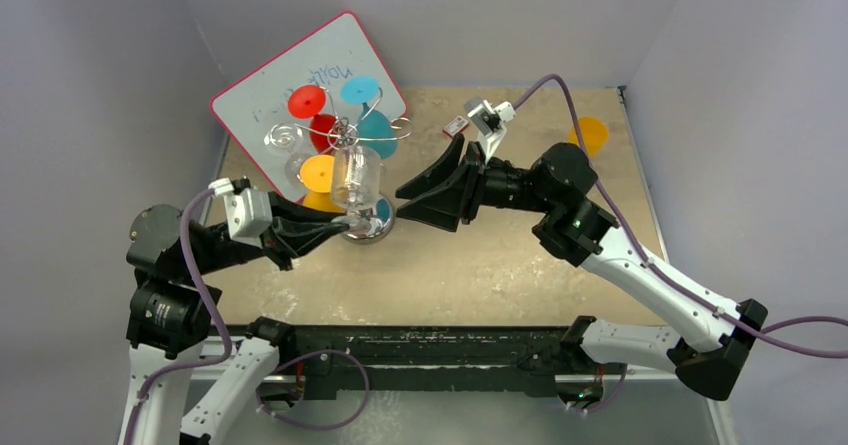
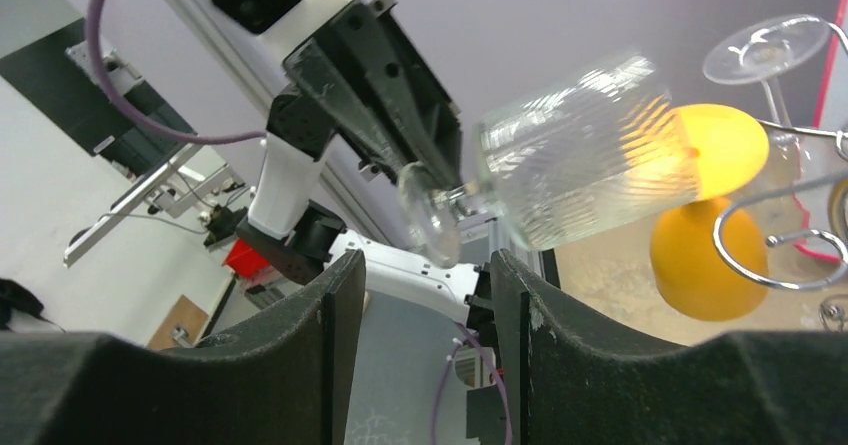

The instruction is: Place the wine glass upside down on the wine glass rack

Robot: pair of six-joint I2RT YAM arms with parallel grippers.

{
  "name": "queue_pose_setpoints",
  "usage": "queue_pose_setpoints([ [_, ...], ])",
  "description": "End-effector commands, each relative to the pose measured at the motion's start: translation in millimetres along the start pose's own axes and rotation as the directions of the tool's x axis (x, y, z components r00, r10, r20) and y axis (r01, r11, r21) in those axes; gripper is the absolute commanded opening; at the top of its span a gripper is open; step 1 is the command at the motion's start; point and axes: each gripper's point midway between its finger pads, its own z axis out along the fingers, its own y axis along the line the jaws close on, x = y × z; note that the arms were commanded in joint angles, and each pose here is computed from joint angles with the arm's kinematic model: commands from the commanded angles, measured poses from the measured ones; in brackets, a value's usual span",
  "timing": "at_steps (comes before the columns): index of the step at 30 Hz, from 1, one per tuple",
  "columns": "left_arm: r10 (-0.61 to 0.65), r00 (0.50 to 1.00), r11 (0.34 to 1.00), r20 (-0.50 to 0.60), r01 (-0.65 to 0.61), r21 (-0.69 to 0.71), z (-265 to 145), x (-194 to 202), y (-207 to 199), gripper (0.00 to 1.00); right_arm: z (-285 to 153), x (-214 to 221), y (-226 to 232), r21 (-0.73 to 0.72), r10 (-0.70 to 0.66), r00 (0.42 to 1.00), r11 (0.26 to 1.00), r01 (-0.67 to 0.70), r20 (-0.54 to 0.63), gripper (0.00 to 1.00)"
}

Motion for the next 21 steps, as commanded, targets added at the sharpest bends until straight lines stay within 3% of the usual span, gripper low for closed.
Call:
queue_pose_setpoints([
  [1,0.046,0.986,0.992,0.163,-0.025,-0.127,1,-55,21,0.0,2,-27,39,-0.101,-0.141,0.987,0.984,0.148,0.079,0.52],
  [12,-0.156,0.92,0.936,0.36,0.254,-0.243,1,-98,54,0.0,-2,-36,33,-0.028,-0.158,0.98,0.986,0.162,0.122,0.54],
  [16,-0.32,0.843,0.861,0.433,0.449,-0.238,4,-110,72,0.0,-8,-45,28,0.035,-0.164,0.974,0.986,0.16,0.159,0.62],
  [21,-0.524,0.735,0.725,0.43,0.65,-0.227,17,-101,91,0.0,-12,-54,25,0.09,-0.169,0.967,0.984,0.155,0.188,0.6],
])
